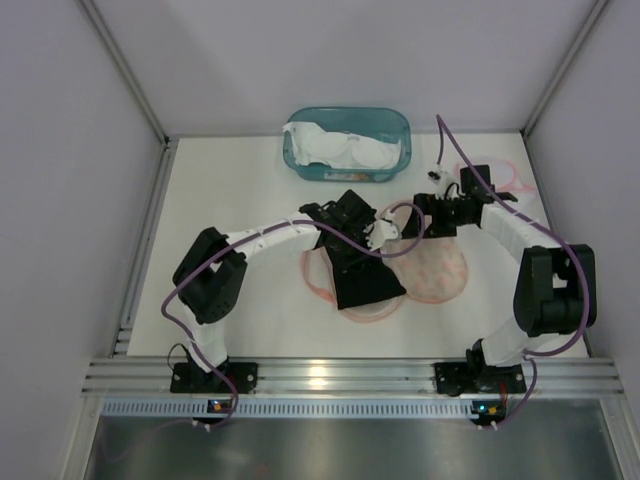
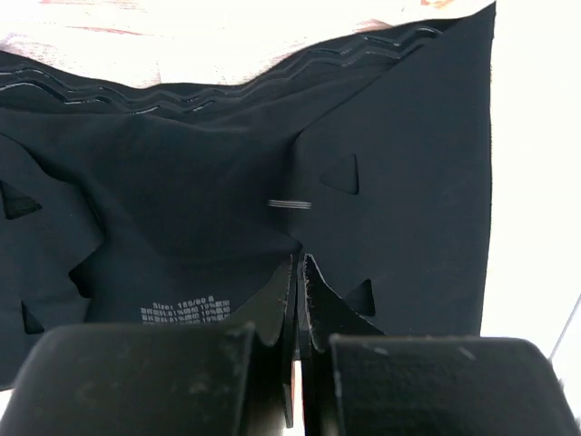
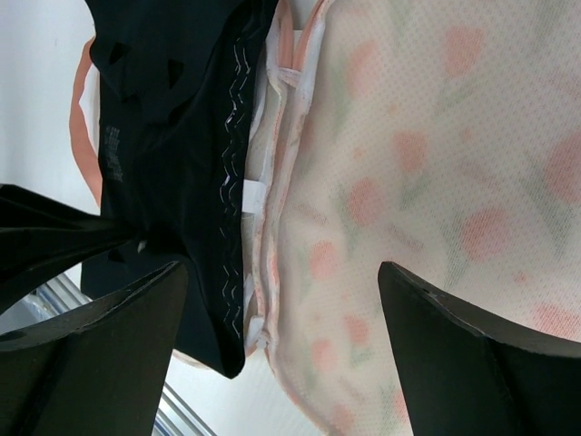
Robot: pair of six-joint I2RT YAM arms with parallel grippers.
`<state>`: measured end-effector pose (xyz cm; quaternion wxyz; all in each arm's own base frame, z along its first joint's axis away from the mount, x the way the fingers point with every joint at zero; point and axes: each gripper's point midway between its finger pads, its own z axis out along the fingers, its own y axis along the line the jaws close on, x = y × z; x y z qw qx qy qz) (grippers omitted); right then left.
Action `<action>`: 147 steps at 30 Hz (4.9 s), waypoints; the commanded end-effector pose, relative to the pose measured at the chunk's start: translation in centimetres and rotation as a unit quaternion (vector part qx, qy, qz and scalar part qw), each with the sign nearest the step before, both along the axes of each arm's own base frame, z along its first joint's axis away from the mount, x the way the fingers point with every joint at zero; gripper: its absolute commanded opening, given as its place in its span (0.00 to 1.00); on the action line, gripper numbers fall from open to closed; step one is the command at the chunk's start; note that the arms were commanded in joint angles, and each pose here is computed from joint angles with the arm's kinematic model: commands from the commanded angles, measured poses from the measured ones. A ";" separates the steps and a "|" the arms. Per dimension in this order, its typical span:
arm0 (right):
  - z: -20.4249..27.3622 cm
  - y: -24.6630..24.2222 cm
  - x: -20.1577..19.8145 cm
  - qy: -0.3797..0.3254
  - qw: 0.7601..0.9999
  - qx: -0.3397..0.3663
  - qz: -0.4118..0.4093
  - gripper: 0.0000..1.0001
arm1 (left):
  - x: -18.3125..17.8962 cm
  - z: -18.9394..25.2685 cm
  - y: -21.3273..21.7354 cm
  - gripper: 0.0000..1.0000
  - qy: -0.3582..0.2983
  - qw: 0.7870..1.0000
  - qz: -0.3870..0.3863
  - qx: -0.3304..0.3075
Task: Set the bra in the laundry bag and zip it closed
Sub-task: Adjust the bra in the laundry bag, then close the laundry bag at the center of the board.
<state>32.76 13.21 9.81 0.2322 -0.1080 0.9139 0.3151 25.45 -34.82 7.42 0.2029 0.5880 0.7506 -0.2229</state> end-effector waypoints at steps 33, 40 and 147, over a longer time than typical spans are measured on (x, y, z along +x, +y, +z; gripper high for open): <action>-1.8 -14.4 2.2 0.004 0.974 -0.186 -0.129 0.79 | 6.4 16.9 12.9 0.80 -0.053 0.952 0.252 -0.165; -5.5 -13.9 1.0 0.054 0.977 -0.177 -0.110 0.69 | 6.5 17.1 15.5 0.80 -0.058 0.940 0.291 -0.167; -2.3 -0.1 0.3 0.036 0.998 -0.042 -0.039 0.01 | 6.6 0.8 16.0 0.27 0.279 0.843 0.434 -0.153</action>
